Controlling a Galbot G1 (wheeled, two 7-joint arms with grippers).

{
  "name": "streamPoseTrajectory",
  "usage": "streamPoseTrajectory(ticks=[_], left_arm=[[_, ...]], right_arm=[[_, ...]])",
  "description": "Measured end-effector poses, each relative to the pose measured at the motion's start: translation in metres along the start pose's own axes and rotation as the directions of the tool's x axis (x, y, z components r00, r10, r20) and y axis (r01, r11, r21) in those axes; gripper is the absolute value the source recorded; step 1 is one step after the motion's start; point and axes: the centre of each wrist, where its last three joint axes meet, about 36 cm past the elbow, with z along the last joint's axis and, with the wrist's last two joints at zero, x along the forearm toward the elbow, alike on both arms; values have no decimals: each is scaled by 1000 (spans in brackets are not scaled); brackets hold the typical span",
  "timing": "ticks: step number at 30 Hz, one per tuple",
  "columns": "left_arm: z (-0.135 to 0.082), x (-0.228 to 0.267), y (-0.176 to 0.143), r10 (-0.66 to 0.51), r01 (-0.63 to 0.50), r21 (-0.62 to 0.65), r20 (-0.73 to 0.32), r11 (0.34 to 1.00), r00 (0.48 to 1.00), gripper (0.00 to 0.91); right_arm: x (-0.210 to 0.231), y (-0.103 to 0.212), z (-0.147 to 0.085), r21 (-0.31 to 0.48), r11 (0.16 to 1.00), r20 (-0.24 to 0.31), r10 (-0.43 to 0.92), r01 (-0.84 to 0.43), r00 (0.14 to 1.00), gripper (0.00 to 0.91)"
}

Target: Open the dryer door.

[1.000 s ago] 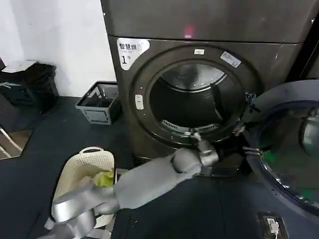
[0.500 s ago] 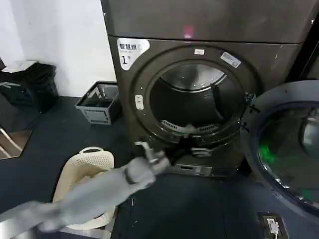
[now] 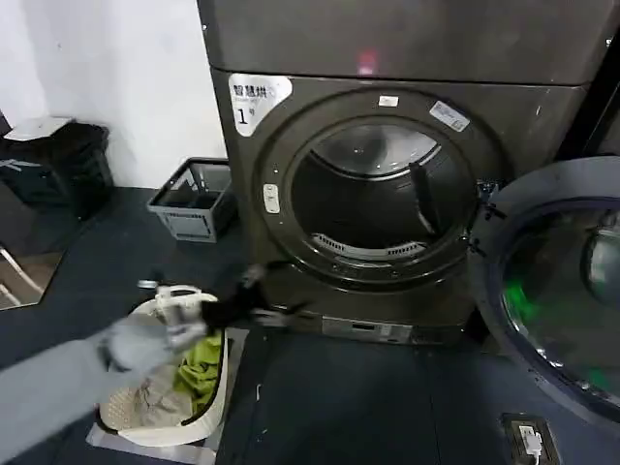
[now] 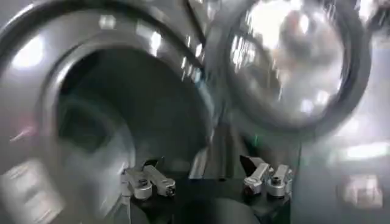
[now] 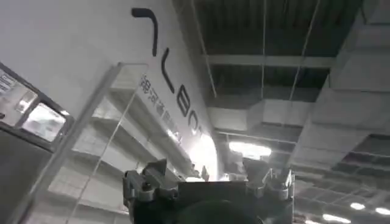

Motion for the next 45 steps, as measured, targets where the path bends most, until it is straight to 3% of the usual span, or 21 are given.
streamPoseTrajectory(ticks=[7,12,16,20,29,45], left_arm=[[26,87,31,52,-89,-97,-332,991,942,907],[26,129,52,69,-161,-113,-568,980,820,907],[21,153,61,124,-254,-99,-670,962,732,907],[16,171,68,171,-317,-75,-714,946,679,907],[8,186,76,205,-390,-70,-757,918,620,907],[8,190,77,228,-434,-65,-776,898,588,907]], right_arm=[[-5,-13,-12,48,998,55,42,-45,998,907],[-5,-10,-13,43,998,62,37,-40,997,907],[-5,-9,-11,43,999,59,29,-32,998,907],[-6,-10,-10,46,999,57,26,-28,998,907],[-3,-9,-10,52,998,55,17,-19,998,907],[0,-8,-10,59,998,53,7,-11,999,907]])
